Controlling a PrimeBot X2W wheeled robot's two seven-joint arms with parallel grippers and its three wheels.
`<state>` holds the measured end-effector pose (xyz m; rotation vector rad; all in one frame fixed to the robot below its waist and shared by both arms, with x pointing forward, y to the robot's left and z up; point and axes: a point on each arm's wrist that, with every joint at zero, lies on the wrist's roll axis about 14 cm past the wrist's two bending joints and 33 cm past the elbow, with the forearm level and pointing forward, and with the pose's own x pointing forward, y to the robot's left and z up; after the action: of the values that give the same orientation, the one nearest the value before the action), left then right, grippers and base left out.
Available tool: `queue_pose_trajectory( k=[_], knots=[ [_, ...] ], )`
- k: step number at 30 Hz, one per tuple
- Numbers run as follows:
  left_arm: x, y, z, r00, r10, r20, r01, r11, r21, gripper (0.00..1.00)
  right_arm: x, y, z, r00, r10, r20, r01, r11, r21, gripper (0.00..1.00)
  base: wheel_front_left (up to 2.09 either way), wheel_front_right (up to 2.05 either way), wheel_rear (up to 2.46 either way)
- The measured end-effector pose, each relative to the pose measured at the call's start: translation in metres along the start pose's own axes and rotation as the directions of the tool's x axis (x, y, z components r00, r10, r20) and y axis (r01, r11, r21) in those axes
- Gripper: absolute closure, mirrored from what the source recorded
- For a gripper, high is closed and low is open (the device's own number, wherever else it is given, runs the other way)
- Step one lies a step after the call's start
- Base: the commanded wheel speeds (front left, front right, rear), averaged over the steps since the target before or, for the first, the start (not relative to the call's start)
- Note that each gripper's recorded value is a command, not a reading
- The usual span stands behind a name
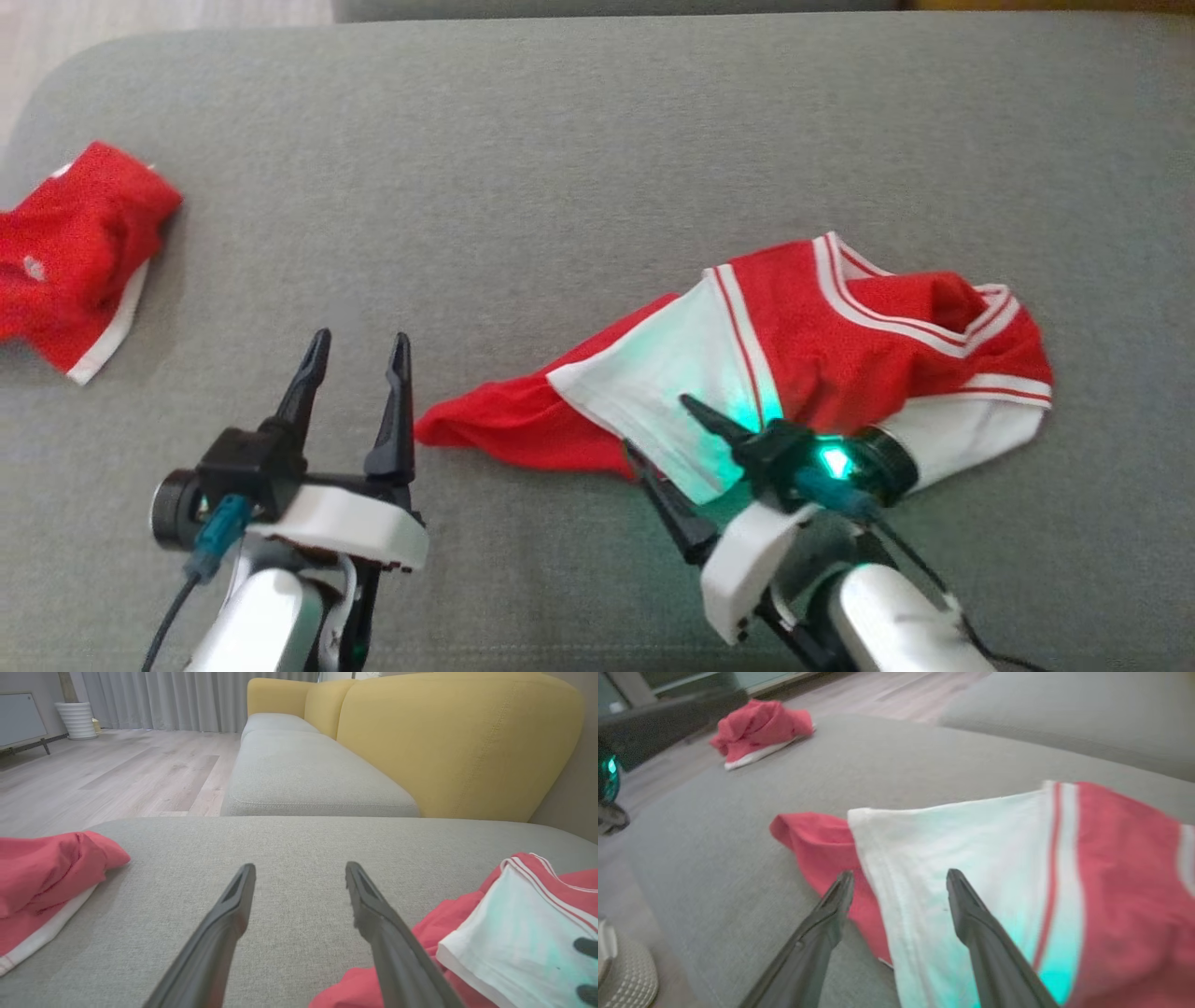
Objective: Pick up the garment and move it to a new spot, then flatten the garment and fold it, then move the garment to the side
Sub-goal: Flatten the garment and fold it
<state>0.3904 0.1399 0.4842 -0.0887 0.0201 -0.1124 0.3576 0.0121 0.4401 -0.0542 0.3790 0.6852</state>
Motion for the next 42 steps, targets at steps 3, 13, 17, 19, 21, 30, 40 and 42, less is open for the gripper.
queue_pose_trajectory(
  k=[3, 13, 17, 19, 21, 30, 40, 42],
  knots=[
    [-0.001, 0.003, 0.001, 1.0, 0.014, 0.004, -0.014, 1.0, -0.004, 0.0, 0.013, 0.013, -0.012, 0.996, 0.063, -0.062, -0.065, 0.997, -0.038, 0.0, 0.0, 0.0, 0.0],
    [-0.003, 0.014, -0.007, 0.998, 0.056, -0.016, -0.056, 0.998, -0.007, 0.0, 0.043, 0.004, -0.042, 0.976, 0.085, -0.202, -0.105, 0.99, -0.091, 1.0, 0.0, 0.0, 0.0],
    [0.0, 0.015, -0.008, 0.998, 0.056, -0.015, -0.056, 0.998, -0.011, 0.0, 0.045, -0.005, -0.036, 0.984, 0.067, -0.167, -0.077, 0.996, -0.055, 1.0, 0.0, 0.0, 0.0],
    [0.002, 0.013, -0.008, 0.999, 0.05, -0.014, -0.05, 0.999, -0.007, 0.0, 0.045, -0.01, -0.027, 0.99, 0.056, -0.13, -0.061, 0.997, -0.038, 1.0, 0.0, 0.0, 0.0],
    [0.003, 0.013, -0.008, 0.999, 0.049, -0.013, -0.049, 0.999, -0.009, 0.0, 0.045, -0.012, -0.021, 0.993, 0.048, -0.106, -0.052, 0.998, -0.033, 1.0, 0.0, 0.0, 0.0],
    [0.011, 0.003, -0.01, 1.0, 0.009, -0.011, -0.009, 1.0, -0.012, 0.0, 0.034, -0.025, 0.015, 0.999, 0.0, 0.032, -0.001, 1.0, 0.019, 1.0, 0.0, 0.0, 0.0],
    [0.016, -0.003, -0.008, 1.0, -0.017, -0.002, 0.017, 1.0, 0.0, 0.0, 0.001, -0.058, 0.077, 0.937, -0.125, 0.327, 0.098, 0.99, 0.099, 0.0, 0.0, 0.0, 0.0],
    [0.017, -0.003, -0.006, 1.0, -0.018, 0.003, 0.018, 1.0, 0.002, 0.0, -0.011, -0.074, 0.085, 0.908, -0.185, 0.377, 0.151, 0.981, 0.118, 0.0, 0.0, 0.0, 0.0]
  ],
)
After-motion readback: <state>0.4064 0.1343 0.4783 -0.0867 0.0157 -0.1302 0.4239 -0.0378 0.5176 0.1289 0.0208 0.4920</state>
